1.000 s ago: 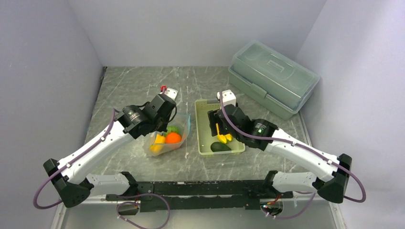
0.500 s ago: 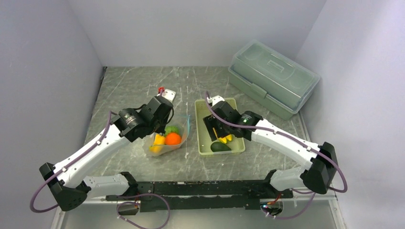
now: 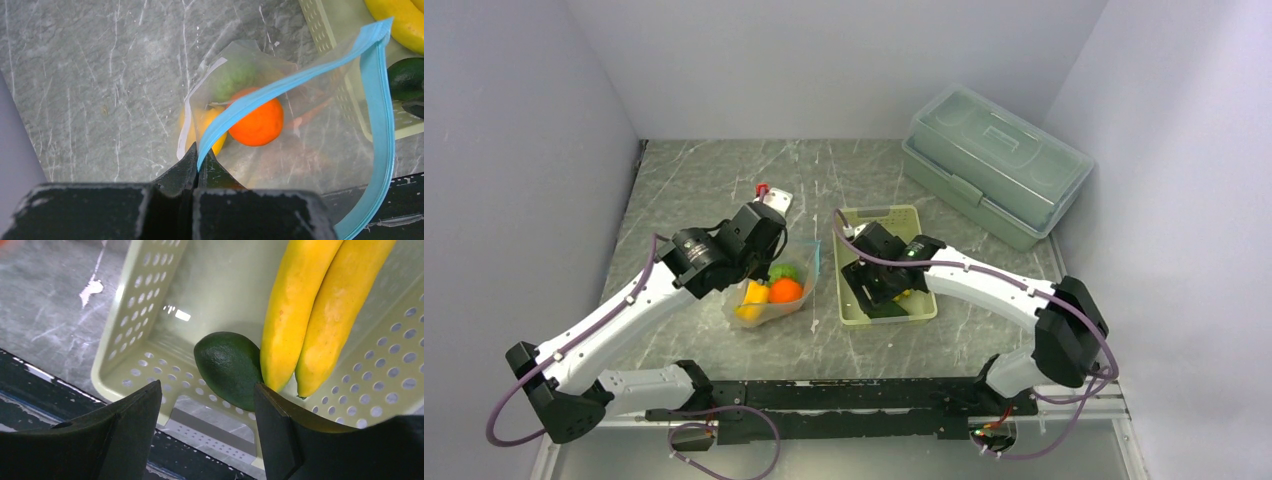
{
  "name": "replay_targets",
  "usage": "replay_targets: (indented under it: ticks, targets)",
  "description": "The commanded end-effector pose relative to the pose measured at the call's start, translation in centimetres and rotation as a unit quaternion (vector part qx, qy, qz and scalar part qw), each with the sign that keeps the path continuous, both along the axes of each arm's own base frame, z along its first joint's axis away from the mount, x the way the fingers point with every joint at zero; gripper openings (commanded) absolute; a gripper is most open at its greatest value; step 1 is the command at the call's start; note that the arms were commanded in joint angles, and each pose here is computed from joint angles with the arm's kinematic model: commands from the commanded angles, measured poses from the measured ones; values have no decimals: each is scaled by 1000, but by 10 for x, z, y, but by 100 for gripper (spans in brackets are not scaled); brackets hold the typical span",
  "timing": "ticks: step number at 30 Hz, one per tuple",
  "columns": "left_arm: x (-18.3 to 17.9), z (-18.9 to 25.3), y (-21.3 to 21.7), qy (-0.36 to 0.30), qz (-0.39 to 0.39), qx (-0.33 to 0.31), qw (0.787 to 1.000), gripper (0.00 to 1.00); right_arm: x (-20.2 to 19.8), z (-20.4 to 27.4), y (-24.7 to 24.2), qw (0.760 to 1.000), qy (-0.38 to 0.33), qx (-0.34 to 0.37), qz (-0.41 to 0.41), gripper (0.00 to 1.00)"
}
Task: Place the food in the zip-top bag and seal the zipper
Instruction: Pick up the fake fruit from the bin.
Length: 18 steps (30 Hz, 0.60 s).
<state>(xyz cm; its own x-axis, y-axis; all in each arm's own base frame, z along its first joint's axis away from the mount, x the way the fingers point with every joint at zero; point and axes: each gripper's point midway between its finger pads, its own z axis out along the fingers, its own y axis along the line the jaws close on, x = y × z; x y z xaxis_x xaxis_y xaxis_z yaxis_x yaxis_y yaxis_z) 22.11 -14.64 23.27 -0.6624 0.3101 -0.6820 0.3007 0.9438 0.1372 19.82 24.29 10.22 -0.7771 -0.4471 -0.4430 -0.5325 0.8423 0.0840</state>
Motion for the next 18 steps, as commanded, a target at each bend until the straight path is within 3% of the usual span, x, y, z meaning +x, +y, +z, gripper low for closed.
replay_targets:
  ticks: [1, 18]
  targets:
    - [2, 7, -2, -19, -3, -15, 1000, 0, 0, -10, -1, 1000, 6, -6, -3, 71]
    - [0, 7, 1, -19, 0, -12, 1000, 0, -4, -56, -11, 997, 45, -69, -3, 69]
